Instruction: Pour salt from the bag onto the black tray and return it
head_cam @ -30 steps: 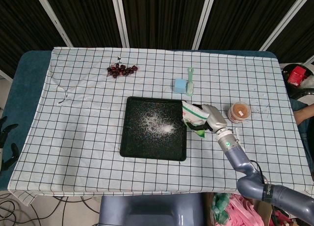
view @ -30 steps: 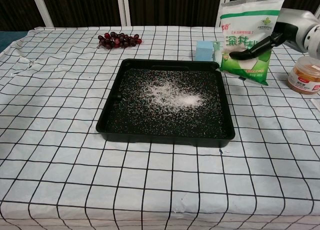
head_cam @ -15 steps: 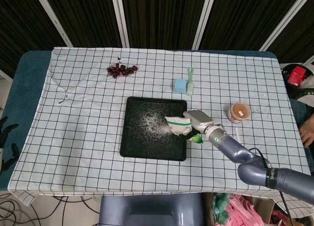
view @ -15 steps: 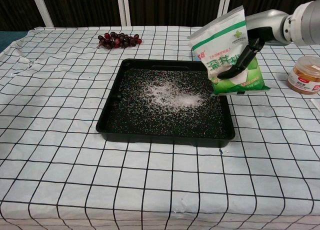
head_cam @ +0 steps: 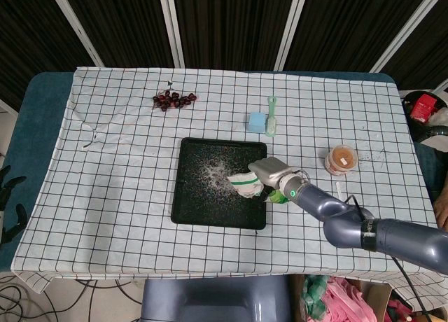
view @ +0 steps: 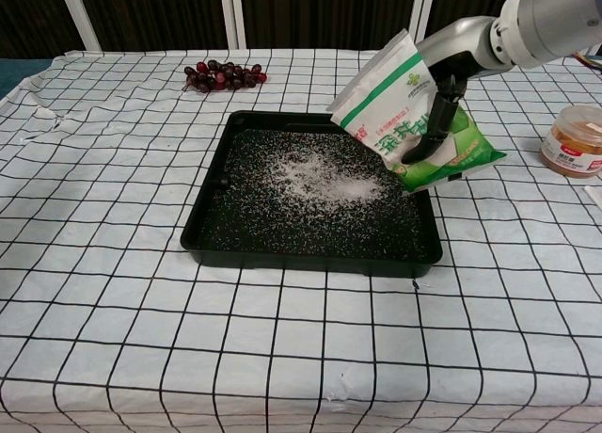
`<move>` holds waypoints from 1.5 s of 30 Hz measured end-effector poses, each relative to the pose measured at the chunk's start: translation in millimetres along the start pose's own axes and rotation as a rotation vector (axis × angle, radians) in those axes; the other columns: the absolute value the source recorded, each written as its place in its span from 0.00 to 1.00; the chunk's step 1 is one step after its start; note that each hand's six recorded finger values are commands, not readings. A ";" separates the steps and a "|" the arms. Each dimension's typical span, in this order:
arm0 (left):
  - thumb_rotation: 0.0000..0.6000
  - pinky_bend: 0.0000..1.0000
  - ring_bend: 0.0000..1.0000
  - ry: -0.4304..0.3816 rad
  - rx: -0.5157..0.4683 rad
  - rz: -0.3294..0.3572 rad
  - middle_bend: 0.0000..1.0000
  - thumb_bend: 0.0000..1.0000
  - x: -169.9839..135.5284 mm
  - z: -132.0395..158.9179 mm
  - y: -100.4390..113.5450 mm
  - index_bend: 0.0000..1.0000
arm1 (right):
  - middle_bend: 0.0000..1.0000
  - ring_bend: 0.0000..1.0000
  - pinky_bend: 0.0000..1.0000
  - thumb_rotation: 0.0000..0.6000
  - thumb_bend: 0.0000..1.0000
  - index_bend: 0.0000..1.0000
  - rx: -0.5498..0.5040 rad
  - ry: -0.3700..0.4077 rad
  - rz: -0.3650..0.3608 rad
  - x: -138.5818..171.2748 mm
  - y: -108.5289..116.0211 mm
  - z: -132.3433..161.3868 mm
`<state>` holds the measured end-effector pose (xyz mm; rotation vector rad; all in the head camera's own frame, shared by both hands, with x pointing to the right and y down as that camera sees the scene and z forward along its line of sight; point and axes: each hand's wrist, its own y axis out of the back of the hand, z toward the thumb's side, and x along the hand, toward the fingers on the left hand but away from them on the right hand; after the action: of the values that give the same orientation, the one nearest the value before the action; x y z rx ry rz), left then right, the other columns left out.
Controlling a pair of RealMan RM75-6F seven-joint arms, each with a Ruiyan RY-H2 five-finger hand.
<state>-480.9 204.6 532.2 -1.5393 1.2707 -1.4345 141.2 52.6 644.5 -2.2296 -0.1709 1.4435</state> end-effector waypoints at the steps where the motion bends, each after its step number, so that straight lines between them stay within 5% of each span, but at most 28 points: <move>1: 1.00 0.02 0.00 0.000 -0.001 0.000 0.03 0.65 0.0 0.1 0.1 0.21 | 0.41 0.51 0.43 1.00 0.37 0.51 0.021 -0.006 0.003 -0.9 0.7 1.0; 45: 1.00 0.02 0.00 0.001 -0.017 -0.006 0.03 0.65 -0.5 -0.2 1.0 0.20 | 0.42 0.51 0.43 1.00 0.41 0.51 0.732 -0.184 -0.042 -17.4 8.9 48.0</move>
<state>-481.2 204.9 531.2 -1.5546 1.2832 -1.4314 89.7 54.1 639.0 -1.4953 0.2217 1.3931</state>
